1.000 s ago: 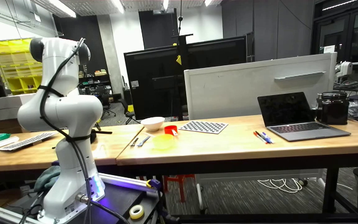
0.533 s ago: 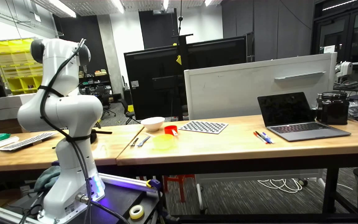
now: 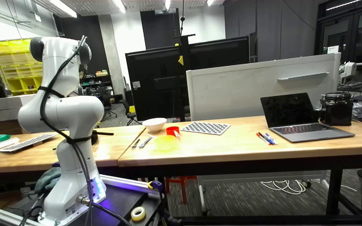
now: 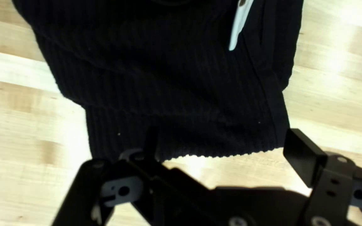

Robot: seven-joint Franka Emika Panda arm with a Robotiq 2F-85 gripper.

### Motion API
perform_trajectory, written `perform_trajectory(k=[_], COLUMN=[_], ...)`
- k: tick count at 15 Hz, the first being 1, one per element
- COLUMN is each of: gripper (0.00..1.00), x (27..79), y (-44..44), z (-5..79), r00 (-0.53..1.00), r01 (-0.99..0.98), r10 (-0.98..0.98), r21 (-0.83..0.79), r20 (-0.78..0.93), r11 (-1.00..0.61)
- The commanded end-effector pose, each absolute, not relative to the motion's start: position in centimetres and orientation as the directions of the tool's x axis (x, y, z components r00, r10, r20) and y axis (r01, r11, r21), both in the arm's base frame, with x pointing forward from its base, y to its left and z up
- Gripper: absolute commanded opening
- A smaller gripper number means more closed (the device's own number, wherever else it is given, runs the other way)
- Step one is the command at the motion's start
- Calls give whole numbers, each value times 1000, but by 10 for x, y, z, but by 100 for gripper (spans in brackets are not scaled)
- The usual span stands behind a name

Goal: Move the black object to the left

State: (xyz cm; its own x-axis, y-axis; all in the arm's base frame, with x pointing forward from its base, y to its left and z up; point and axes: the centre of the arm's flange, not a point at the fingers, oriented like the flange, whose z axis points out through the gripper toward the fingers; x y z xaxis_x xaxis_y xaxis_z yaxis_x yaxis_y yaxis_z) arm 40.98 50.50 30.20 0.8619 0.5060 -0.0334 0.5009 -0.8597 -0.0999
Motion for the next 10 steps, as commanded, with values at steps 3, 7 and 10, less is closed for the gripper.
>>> perform_trajectory(k=[3,7,10], gripper=[100,100,100], x=[416,424,435], y=[496,474,444], z=[355,379,390], r00=[841,833,822], r01=[532,548,566], r10=[537,553,569], r21=[-78,-88,-108], r20=[-65,-35,5], r11=[-843,-832,-817])
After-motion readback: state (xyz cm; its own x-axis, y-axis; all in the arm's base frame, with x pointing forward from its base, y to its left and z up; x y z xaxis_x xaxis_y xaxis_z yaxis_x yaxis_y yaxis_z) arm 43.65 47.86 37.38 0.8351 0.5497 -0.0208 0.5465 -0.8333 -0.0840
